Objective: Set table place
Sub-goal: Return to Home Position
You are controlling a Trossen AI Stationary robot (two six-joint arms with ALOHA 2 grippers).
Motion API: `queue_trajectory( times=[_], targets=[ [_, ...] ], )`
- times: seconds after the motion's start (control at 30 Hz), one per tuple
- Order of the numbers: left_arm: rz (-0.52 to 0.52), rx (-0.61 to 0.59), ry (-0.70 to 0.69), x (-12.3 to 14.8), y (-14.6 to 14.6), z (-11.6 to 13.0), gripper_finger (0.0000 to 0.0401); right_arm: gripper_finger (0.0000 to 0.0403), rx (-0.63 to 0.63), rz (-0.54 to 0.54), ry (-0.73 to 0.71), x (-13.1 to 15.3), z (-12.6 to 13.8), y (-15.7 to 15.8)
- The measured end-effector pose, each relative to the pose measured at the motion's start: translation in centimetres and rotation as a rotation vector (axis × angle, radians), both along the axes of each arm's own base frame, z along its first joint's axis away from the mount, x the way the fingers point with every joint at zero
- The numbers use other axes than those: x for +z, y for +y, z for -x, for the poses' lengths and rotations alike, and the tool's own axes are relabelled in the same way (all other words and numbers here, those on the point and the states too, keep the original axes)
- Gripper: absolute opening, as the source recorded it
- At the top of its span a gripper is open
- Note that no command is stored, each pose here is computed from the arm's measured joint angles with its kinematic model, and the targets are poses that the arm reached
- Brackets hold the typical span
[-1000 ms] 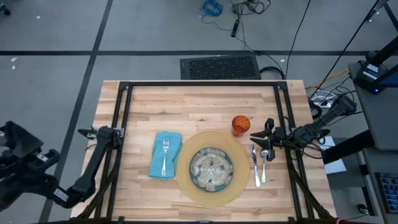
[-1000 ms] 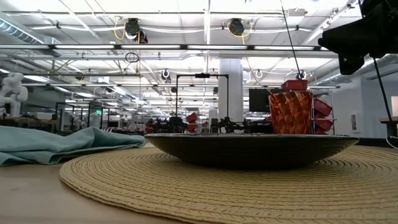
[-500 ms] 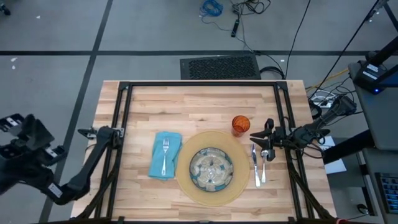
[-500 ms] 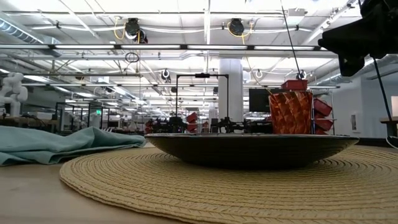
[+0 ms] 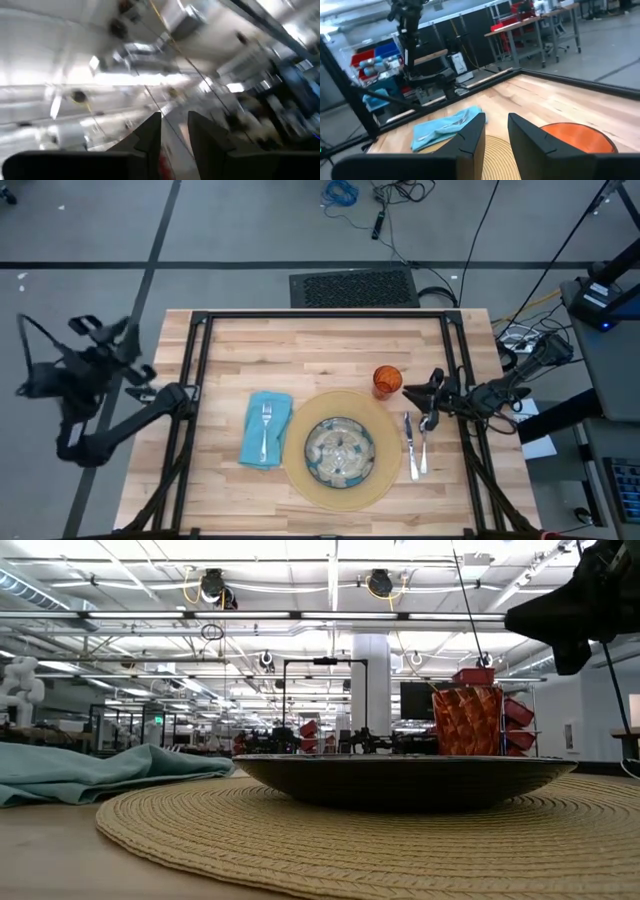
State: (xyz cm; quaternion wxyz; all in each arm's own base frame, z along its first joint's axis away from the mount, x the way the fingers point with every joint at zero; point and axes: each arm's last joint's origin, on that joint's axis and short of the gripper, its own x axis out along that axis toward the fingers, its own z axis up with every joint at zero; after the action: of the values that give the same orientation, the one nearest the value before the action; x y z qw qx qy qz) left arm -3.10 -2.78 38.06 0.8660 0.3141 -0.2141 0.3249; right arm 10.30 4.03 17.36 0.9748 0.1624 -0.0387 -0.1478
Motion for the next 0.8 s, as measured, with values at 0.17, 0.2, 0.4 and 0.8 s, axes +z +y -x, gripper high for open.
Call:
queue_trajectory(
  times=[0.17,0.2,0.4,0.8],
  targets=[
    [-0.211,0.081,-0.494,0.3,1.0,0.2,0.0081,0.0075,-0.015,-0.020,-0.002,0.0,0.0,0.0],
    [-0.200,0.102,-0.616,-0.1,1.2,0.4,0.0078,0.0075,-0.015,-0.018,0.001,-0.1,0.0,0.0],
    [-0.079,-0.068,-0.875,-3.9,2.8,-1.1,0.0058,0.0075,-0.015,0.021,0.017,-0.1,0.0,0.0],
    [0.411,-0.526,-0.164,-12.7,5.6,-9.7,0.0054,0.0075,0.043,0.032,0.034,-0.3,0.1,0.3]
  ],
)
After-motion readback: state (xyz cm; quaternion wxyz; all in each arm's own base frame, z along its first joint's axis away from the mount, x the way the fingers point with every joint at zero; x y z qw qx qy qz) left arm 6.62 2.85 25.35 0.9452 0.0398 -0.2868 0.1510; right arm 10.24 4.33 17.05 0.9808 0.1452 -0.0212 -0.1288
